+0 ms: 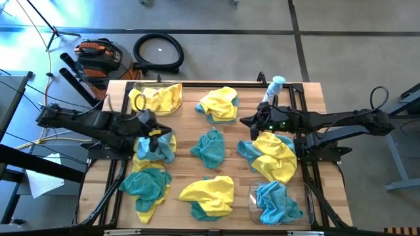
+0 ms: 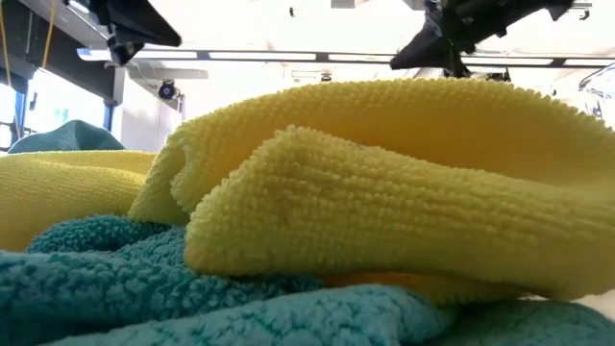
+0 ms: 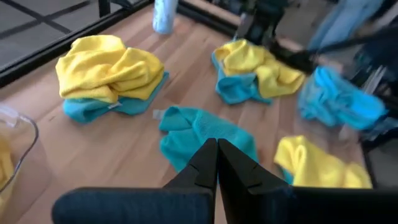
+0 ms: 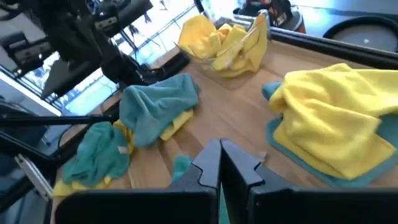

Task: Sort microfiber towel by color & place in baskets
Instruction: Put the blue towel into the bottom transparent bin

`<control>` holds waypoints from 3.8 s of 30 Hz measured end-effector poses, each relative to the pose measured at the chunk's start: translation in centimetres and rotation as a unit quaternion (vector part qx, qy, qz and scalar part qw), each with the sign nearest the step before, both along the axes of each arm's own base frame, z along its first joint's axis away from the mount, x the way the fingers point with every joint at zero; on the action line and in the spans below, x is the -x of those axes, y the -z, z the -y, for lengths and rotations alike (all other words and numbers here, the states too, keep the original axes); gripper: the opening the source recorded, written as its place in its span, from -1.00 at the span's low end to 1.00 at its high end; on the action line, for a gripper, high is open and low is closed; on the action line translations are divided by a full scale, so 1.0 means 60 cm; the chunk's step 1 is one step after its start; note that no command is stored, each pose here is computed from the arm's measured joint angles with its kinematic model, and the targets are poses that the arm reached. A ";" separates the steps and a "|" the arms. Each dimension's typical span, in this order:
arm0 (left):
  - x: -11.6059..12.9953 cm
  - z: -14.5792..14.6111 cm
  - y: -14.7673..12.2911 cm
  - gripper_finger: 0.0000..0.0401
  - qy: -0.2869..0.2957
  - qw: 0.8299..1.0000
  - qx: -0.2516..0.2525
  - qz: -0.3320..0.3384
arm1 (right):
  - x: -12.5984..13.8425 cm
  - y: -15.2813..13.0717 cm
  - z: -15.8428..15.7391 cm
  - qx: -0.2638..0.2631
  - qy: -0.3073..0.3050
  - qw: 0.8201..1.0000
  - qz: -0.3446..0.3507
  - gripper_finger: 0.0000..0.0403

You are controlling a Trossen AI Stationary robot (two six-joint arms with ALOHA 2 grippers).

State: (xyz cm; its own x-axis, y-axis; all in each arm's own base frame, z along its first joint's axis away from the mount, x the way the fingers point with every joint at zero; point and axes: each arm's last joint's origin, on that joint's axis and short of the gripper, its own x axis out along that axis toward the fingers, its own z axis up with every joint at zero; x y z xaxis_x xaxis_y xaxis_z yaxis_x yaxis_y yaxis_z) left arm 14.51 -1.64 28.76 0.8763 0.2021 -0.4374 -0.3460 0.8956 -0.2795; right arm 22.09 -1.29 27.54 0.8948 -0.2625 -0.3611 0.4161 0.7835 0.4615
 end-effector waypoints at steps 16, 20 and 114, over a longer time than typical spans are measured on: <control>0.081 -0.011 -0.014 -1.00 0.082 0.992 -0.084 0.043 | -0.203 -0.004 -0.034 0.019 -0.039 0.947 -0.320 -1.00; 0.085 -0.012 -0.006 -1.00 0.085 0.993 -0.087 0.015 | -0.249 0.016 -0.034 0.002 -0.025 0.932 -0.361 -0.92; 0.109 -0.012 -0.004 -1.00 0.123 0.991 -0.054 0.022 | -0.026 0.041 -0.395 -0.302 0.023 0.861 -0.408 -0.99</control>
State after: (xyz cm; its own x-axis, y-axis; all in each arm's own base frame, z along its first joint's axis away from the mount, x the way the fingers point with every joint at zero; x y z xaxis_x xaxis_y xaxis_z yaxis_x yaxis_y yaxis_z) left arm 7.95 -0.91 29.02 0.9225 0.0239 -0.3851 -0.1038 0.9767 -0.1880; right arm 23.62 22.43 25.06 0.2722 0.1652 -0.9480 0.8190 0.4773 0.3184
